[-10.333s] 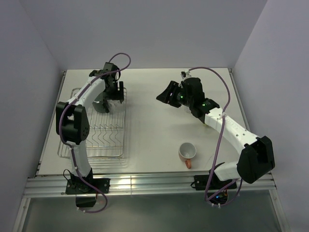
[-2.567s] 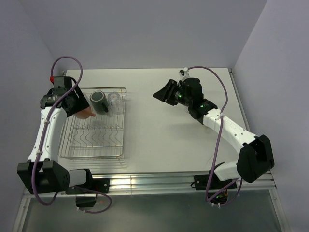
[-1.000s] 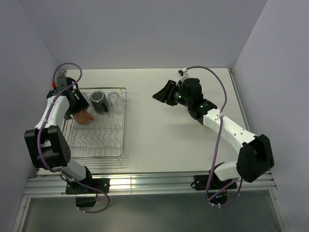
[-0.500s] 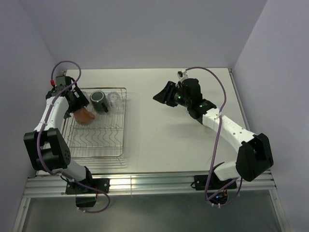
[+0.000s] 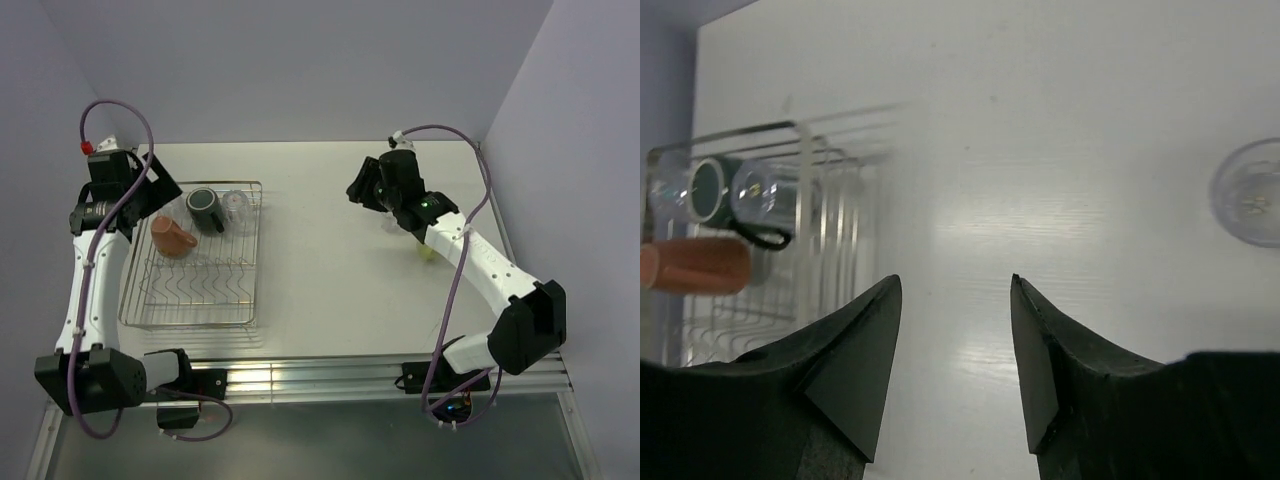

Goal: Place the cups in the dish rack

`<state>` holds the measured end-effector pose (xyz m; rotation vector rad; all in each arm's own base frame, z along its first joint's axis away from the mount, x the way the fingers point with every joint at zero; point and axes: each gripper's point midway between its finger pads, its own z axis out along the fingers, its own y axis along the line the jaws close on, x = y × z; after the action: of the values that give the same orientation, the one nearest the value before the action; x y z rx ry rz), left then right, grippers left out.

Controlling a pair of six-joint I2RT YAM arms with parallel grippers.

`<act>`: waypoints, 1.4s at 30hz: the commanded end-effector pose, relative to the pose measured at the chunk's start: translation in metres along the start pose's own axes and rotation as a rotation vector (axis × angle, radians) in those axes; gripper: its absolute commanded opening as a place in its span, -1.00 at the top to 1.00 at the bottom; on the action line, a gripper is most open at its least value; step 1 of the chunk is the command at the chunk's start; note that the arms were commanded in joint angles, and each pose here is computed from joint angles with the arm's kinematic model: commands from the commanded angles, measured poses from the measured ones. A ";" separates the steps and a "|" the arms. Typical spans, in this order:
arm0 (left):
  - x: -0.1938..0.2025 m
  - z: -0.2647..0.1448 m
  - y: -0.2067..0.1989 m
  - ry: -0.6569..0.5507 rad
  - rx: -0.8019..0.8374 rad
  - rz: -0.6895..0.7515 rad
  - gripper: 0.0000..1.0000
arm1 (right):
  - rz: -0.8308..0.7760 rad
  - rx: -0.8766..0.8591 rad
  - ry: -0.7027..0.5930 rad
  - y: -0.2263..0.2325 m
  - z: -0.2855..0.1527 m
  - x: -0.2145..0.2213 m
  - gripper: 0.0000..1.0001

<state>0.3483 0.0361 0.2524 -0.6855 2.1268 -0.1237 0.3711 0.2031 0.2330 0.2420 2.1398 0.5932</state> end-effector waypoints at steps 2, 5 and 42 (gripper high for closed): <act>-0.014 -0.044 -0.067 -0.085 0.271 0.053 -0.98 | -0.024 0.272 -0.063 -0.058 -0.016 -0.021 -0.11; 0.001 -0.061 -0.102 -0.072 0.376 0.118 -0.98 | 0.009 0.383 -0.088 -0.086 -0.032 -0.023 -0.11; 0.053 -0.050 -0.132 0.030 0.572 0.206 -0.98 | 0.142 0.753 0.126 -0.232 -0.012 0.034 0.10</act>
<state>0.3401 -0.1061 0.2789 -0.1777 2.0804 -0.5860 0.3444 0.0131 0.1053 0.7695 2.4193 -0.1645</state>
